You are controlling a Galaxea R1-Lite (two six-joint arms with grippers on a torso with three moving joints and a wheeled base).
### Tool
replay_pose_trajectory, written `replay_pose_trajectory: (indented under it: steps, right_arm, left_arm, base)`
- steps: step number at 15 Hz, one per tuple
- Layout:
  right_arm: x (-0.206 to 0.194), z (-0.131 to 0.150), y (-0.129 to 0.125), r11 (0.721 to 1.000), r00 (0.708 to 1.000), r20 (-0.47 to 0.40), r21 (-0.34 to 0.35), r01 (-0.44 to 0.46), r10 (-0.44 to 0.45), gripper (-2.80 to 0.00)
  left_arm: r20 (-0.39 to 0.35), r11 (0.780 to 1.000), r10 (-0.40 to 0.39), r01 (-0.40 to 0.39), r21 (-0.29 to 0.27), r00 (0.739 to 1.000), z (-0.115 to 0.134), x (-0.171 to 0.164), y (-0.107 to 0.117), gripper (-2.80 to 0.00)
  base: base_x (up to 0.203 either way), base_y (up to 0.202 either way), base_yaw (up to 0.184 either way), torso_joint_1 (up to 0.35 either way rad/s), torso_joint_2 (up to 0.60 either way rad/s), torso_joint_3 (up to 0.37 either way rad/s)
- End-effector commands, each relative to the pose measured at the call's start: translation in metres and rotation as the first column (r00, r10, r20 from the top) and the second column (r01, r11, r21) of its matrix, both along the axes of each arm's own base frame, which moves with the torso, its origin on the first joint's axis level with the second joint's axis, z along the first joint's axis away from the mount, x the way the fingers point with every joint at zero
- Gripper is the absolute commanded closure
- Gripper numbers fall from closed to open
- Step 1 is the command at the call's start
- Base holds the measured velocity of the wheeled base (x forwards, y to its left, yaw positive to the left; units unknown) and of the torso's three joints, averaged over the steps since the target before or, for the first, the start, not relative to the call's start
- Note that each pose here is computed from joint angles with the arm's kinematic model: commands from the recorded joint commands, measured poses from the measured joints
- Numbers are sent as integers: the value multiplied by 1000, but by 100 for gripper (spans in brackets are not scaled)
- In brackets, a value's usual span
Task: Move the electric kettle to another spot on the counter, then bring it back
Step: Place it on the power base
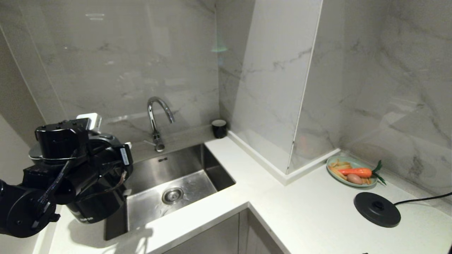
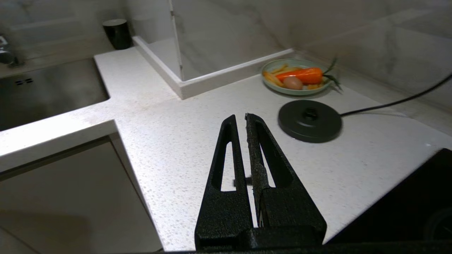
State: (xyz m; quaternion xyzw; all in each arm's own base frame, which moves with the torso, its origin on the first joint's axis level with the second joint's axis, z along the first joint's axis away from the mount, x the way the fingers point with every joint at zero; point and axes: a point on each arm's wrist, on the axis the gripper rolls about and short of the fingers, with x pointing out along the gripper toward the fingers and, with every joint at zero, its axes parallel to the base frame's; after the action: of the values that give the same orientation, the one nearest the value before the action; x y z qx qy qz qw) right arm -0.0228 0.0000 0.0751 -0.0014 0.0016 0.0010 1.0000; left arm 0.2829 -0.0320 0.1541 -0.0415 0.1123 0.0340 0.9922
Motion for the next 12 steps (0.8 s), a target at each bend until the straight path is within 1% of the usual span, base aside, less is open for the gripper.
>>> replay_pose_trajectory:
  steps: [1, 3, 12]
  right_arm:
    - [0, 0, 0, 1000, 1000, 0, 0, 0, 0, 0]
    - [0, 0, 0, 1000, 1000, 0, 0, -1, 1, 0]
    - [0, 0, 0, 1000, 1000, 0, 0, -1, 1, 0]
  left_arm:
    - [6, 1000, 0, 0, -3, 1000, 1, 1, 0, 0]
    - [8, 1000, -1, 1, -3, 1000, 1, 1, 0, 0]
    - [6, 1000, 1, -1, -4, 1000, 1, 0, 0, 0]
  base:
    - [2, 14, -73, 4, 6, -2]
    - [5, 7, -145, 5, 4, 1]
    - [1, 9, -176, 2, 5, 4]
